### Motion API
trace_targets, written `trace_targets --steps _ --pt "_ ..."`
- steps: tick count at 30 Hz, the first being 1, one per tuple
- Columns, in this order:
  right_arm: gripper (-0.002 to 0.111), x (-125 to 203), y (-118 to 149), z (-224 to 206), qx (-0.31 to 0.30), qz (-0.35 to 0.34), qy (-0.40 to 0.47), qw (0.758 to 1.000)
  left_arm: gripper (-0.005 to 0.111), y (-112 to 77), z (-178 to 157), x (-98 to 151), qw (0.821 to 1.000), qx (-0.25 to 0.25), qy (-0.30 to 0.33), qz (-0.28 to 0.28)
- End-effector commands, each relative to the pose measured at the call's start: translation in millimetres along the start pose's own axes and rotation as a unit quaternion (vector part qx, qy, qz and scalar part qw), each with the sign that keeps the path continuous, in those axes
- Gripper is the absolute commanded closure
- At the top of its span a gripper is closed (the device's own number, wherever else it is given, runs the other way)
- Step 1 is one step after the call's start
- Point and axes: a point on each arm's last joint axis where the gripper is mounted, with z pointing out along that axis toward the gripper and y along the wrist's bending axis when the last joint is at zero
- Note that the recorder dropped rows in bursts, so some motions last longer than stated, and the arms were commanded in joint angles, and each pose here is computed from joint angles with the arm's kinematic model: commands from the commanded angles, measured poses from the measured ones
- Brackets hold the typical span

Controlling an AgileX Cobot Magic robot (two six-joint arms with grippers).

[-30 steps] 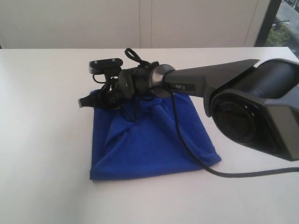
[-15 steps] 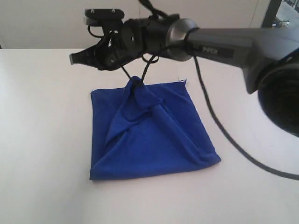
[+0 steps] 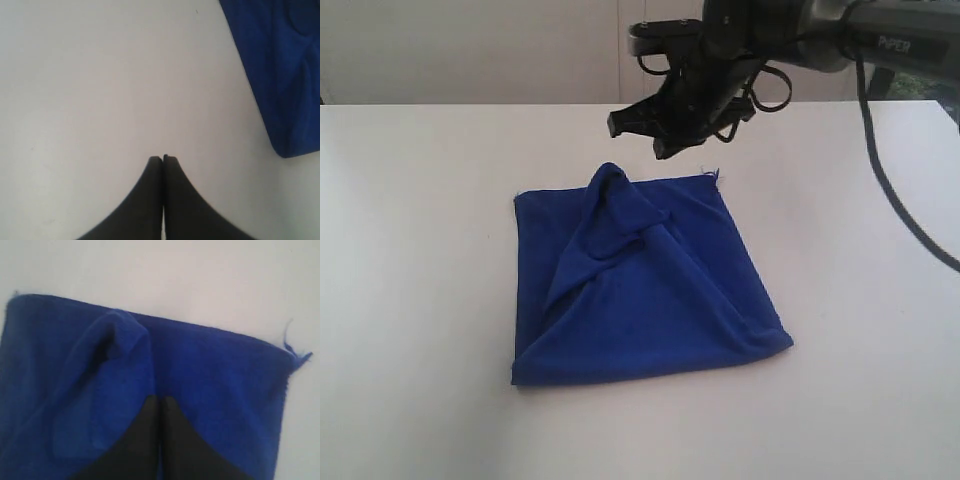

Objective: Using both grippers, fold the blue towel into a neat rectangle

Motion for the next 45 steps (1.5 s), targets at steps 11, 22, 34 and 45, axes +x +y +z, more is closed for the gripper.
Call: trace_targets --steps 11,22,34,45 --pt "0.108 18.6 -71.2 62.1 0.043 0.046 -0.016 0.998 0.107 -2.7 -0.6 1.6 1.0 0.007 0.001 -0.002" --pt "0.108 33.0 -87.5 89.5 0.058 0.035 0.007 0.998 0.107 -2.7 -0.6 1.6 1.0 0.007 0.001 -0.002" --pt "0.108 39.4 -113.5 90.3 0.07 0.058 0.026 0.996 0.107 -2.7 -0.6 1.6 1.0 0.007 0.001 -0.002" --pt "0.108 27.5 -111.8 70.6 0.07 0.057 0.004 0.996 0.107 -2.7 -0.6 1.6 1.0 0.007 0.001 -0.002"
